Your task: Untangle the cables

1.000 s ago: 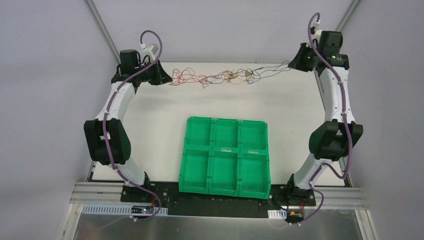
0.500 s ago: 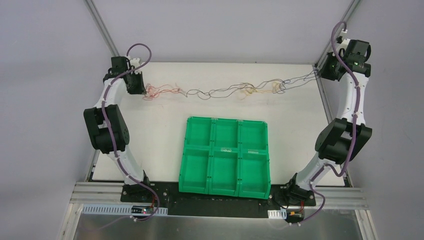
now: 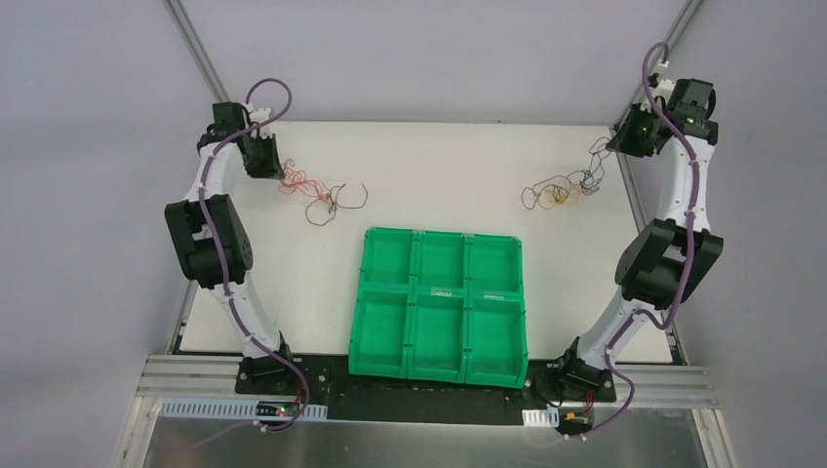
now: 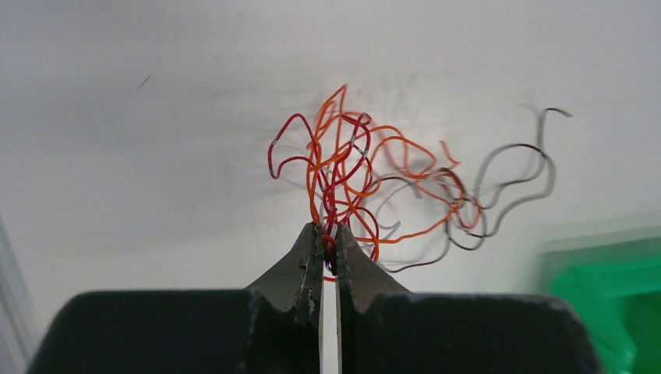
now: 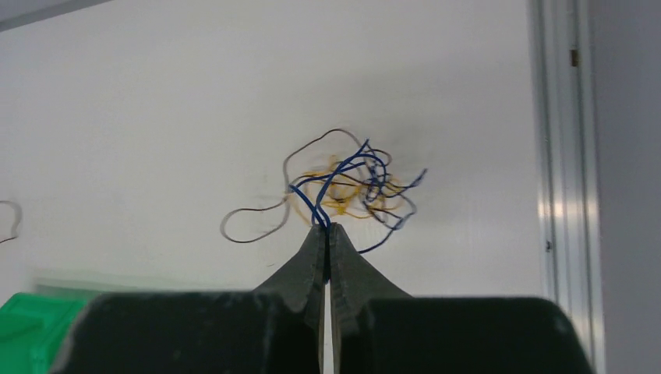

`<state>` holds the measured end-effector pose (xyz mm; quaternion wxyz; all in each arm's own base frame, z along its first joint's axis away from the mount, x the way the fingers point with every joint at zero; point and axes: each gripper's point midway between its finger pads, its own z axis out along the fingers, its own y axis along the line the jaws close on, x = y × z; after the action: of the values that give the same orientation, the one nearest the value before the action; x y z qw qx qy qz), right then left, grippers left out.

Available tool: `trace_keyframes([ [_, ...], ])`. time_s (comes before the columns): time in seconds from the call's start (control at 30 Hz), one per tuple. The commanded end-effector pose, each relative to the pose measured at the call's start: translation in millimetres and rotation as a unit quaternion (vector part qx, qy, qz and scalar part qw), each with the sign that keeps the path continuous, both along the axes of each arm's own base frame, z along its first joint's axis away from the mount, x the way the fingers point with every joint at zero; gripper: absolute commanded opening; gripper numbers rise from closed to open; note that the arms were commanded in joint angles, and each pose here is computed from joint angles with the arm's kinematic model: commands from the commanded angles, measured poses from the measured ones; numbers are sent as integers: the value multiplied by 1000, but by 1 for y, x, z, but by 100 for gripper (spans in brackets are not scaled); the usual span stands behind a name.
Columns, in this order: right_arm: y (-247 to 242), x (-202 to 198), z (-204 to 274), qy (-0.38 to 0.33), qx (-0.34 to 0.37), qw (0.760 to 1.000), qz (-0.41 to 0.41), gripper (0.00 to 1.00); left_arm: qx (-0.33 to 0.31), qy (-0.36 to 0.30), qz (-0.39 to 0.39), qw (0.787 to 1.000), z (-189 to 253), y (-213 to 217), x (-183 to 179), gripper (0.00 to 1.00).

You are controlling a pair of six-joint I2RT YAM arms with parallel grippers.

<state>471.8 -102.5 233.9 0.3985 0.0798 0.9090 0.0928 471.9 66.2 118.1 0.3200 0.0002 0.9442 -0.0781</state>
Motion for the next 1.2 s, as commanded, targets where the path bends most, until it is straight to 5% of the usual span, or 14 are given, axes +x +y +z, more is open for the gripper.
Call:
trace_keyframes([
  [0.0,69,3,48,-48,76,992,92,0,-139,-92,-88,982,92,-71,7,0],
  [0.1,113,-1,51,-42,101,983,148,1,-225,-108,-139,958,132,-116,-1,0],
  [0.23,164,-5,47,-25,117,968,219,67,-255,-134,-223,931,173,-175,-17,0],
  [0.27,178,-6,49,-28,126,963,237,77,-261,-139,-236,926,180,-187,-18,0],
  [0.43,261,-9,81,-86,186,922,328,96,-307,-154,-264,901,209,-237,-10,0],
  [0.6,336,-19,103,-185,210,874,398,98,-390,-145,-256,873,229,-277,2,0],
  [0.73,389,-27,106,-190,232,852,430,97,-412,-141,-298,850,229,-309,-12,0],
  [1.07,431,-39,62,-187,207,835,475,99,-465,-161,-291,821,245,-322,-7,0],
  [1.17,437,-33,57,-204,198,835,472,88,-472,-160,-282,820,245,-323,-6,0],
])
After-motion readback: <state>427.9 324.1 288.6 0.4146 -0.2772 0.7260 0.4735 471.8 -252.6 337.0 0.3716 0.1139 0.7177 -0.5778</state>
